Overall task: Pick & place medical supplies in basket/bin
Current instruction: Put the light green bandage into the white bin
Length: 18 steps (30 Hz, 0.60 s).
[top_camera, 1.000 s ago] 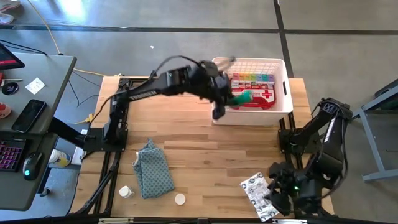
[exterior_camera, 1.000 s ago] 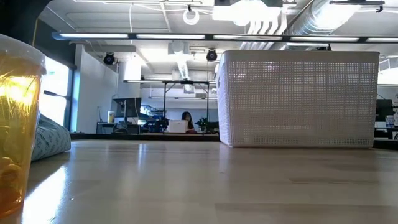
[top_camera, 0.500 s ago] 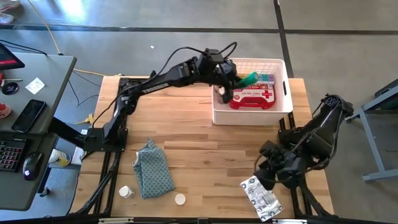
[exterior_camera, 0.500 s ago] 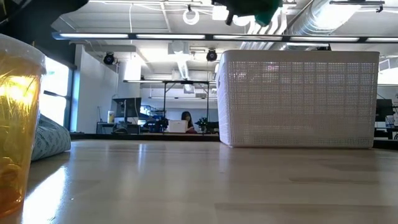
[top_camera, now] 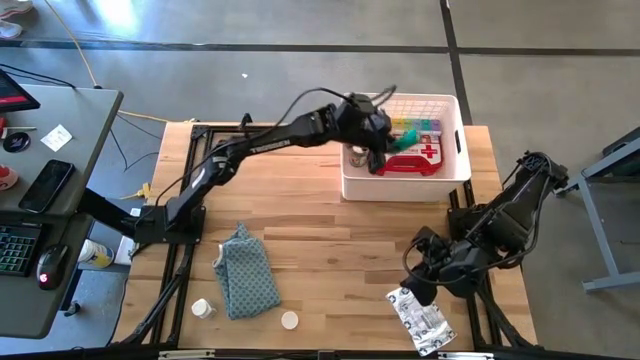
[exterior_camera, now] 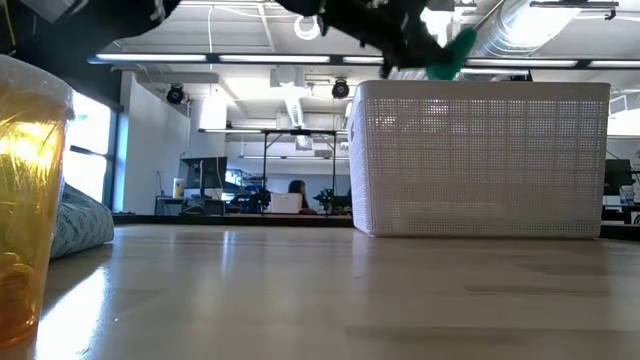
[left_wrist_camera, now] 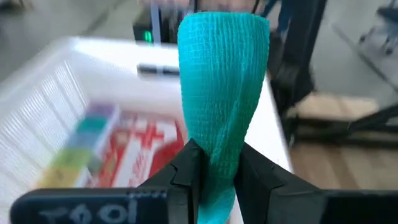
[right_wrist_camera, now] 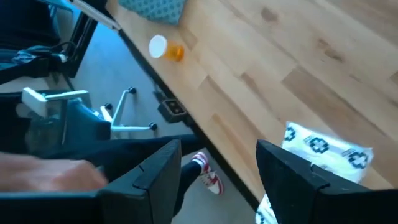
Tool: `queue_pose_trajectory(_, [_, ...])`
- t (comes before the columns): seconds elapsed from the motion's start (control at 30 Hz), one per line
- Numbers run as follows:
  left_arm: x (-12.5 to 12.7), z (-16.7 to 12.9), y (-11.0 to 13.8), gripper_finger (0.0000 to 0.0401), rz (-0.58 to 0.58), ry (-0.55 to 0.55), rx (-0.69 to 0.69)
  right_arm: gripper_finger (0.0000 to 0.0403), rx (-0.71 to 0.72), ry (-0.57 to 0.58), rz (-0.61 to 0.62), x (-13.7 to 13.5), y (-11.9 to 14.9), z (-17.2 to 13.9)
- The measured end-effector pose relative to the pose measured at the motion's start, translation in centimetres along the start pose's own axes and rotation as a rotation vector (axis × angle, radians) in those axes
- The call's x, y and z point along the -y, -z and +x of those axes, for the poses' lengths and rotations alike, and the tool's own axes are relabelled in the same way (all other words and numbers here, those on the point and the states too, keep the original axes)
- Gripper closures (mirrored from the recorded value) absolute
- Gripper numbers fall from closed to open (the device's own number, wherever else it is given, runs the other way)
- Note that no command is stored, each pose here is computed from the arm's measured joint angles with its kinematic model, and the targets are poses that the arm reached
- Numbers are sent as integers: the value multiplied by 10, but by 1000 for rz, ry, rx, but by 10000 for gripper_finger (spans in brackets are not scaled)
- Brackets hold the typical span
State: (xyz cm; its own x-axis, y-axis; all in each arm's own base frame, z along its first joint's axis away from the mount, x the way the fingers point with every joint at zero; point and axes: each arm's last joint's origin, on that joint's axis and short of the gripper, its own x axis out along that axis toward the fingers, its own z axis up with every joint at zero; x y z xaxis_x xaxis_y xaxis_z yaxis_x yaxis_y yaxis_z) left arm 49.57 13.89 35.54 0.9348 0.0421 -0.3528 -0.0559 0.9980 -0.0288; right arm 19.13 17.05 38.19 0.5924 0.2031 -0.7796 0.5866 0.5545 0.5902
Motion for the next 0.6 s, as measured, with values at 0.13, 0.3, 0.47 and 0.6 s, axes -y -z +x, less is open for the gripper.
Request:
queue_pose_trajectory(0.13, [5,11,9,290,12,7,-27,204,-12,-26,7,-3,1,0])
queue_pose_trajectory(0.3, [7,20,22,269,1,13,-97,204,-12,-25,7,-3,1,0])
queue_pose_trajectory(0.47, [5,17,21,197,-2,-1,-109,204,6,-25,8,-3,0,0])
queue_pose_trajectory(0.6, [6,17,22,141,-1,1,-111,204,20,-19,5,-2,0,0])
